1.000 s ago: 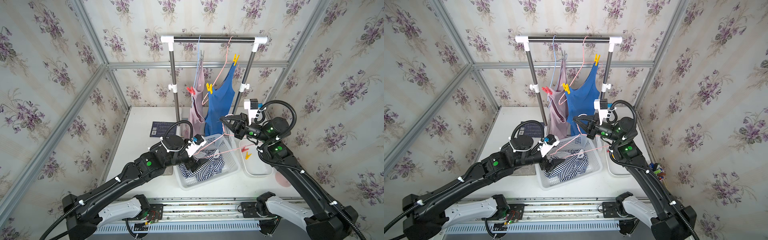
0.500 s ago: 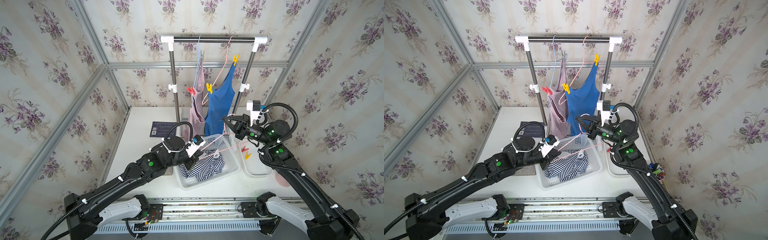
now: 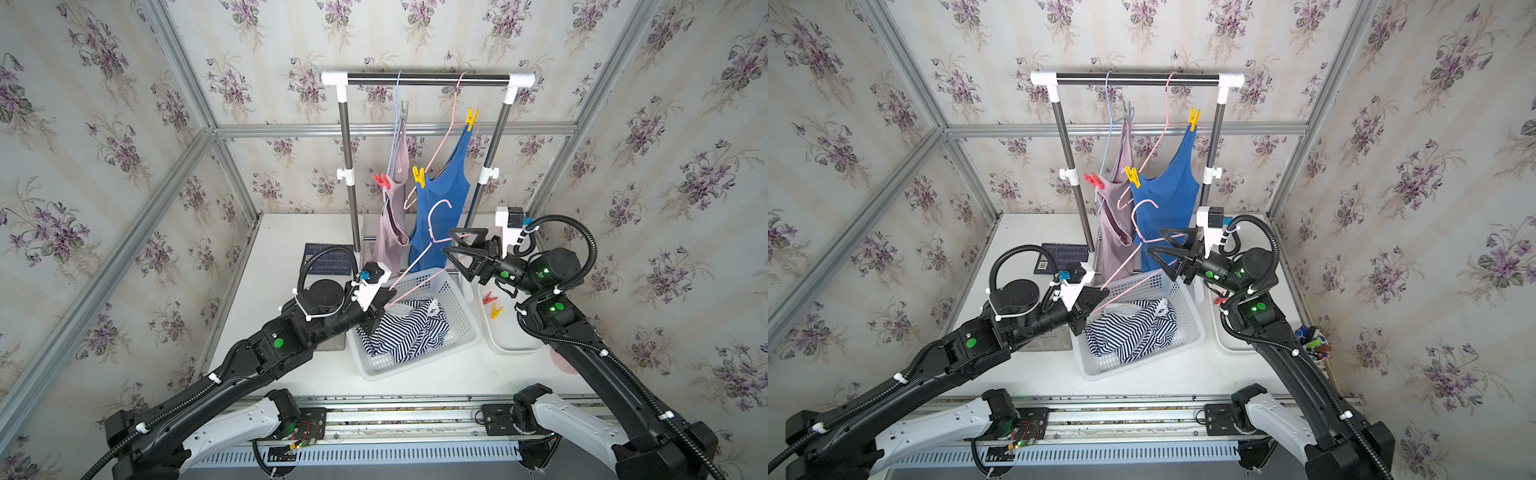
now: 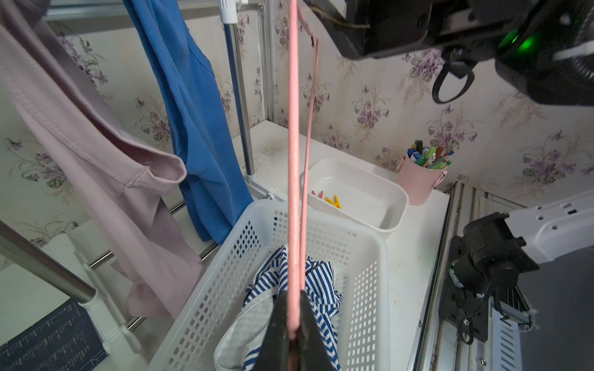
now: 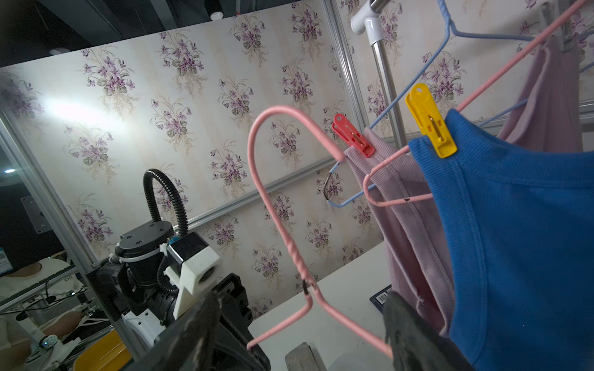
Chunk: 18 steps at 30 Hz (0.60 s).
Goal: Remove the clothespins securing tank tops to the hanger
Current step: Place the hanger on the clothesline.
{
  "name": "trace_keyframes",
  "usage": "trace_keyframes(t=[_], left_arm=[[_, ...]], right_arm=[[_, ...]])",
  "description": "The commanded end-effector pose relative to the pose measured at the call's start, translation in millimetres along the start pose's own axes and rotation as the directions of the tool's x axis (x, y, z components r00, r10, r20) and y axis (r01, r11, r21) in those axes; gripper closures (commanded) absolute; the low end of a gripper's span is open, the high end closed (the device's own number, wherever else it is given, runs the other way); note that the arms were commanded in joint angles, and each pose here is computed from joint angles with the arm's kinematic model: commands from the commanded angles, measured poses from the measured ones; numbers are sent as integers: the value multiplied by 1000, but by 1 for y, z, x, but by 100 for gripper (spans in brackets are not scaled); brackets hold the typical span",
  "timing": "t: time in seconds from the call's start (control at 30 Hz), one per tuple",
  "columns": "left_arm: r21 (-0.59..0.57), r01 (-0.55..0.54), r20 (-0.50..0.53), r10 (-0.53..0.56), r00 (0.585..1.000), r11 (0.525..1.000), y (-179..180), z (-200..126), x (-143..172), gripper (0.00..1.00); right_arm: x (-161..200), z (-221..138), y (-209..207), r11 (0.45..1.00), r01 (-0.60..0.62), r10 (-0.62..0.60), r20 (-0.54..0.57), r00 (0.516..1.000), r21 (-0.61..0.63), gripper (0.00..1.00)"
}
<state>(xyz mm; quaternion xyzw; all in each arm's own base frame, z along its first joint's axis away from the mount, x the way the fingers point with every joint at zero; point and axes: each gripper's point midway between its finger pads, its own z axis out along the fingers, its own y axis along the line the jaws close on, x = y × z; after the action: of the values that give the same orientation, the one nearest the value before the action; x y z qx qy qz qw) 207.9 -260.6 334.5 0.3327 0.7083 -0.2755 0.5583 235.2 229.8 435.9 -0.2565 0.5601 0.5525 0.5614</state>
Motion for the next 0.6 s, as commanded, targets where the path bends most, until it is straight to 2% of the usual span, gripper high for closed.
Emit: trace_keyframes(t=[0.0,0.13,0.23,0.57], left_arm=[[-40,50,200,-41,979,998,8,-12,-38,100],[-65,72,351,-45,935,995,15,-30,-57,100],[-90,86,418,-41,907,992,20,-41,-66,100],[-228,118,597,43,801,967,43,-94,-96,100]], right_arm=[[-9,-8,27,993,77,-73,42,996,-90,18],[-5,-19,47,982,114,-108,49,993,-151,13],[3,-22,47,983,109,-106,28,994,-150,10],[35,-25,5,996,84,-84,-30,996,19,0]])
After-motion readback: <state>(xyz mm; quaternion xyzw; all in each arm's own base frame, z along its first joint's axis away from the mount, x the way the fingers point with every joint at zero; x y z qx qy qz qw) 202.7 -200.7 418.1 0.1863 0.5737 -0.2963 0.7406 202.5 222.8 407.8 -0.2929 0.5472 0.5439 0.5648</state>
